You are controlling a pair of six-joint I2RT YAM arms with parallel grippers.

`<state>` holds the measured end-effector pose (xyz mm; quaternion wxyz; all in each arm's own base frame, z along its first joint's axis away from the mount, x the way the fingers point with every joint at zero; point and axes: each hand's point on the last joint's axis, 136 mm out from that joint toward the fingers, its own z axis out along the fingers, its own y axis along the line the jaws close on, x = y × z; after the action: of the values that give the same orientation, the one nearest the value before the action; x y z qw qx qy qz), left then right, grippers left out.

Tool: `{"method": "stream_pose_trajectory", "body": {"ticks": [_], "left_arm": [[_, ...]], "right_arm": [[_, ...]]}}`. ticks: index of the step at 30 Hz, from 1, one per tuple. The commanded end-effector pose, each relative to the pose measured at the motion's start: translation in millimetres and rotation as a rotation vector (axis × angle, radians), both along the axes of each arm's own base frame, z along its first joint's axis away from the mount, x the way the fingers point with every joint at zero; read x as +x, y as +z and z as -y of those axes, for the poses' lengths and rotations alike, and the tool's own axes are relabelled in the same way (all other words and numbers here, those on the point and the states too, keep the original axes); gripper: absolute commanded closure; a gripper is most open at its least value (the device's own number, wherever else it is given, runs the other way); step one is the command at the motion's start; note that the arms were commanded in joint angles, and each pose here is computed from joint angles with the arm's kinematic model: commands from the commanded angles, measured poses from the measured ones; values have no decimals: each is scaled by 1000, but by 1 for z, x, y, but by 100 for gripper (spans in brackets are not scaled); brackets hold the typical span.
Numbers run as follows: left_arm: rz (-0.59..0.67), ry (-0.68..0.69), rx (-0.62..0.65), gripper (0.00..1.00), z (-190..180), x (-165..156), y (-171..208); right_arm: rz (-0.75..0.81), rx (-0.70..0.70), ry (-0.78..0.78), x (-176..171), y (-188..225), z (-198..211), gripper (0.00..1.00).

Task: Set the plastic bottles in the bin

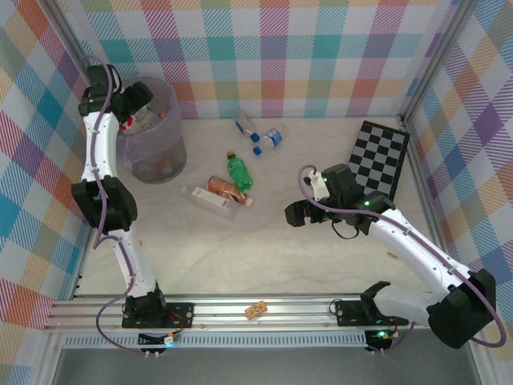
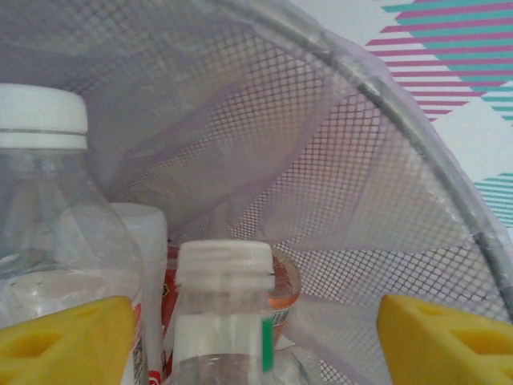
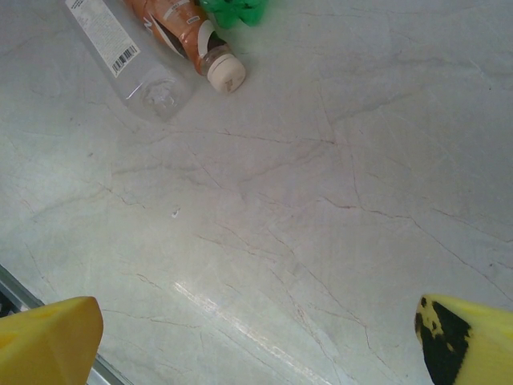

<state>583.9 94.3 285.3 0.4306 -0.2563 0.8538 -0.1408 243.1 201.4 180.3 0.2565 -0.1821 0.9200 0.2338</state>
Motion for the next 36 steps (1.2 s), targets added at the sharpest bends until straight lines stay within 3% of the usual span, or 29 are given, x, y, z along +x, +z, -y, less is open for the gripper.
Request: {"method": "stream_pose_trajectory", "body": {"ticks": [1, 11, 18, 24, 30, 36], "left_arm": [[-35, -10, 22, 13, -1, -13, 4], [62, -13, 84, 9, 0, -32, 61], [144, -19, 181, 5, 2, -68, 117], [190, -42, 218, 3, 21, -109, 144], [298, -104, 114, 4, 82, -165, 131], [214, -237, 131, 4, 155, -216, 80]], "right_arm": [[-19, -16, -3, -1, -8, 2, 0], [-16, -43, -84, 9, -7, 12, 0], [-41, 11, -153, 26, 4, 15, 0], [-76, 39, -212, 52, 13, 8, 0], [-168, 86, -310, 101, 19, -6, 0], [-238, 86, -447, 165, 16, -23, 1]]}}
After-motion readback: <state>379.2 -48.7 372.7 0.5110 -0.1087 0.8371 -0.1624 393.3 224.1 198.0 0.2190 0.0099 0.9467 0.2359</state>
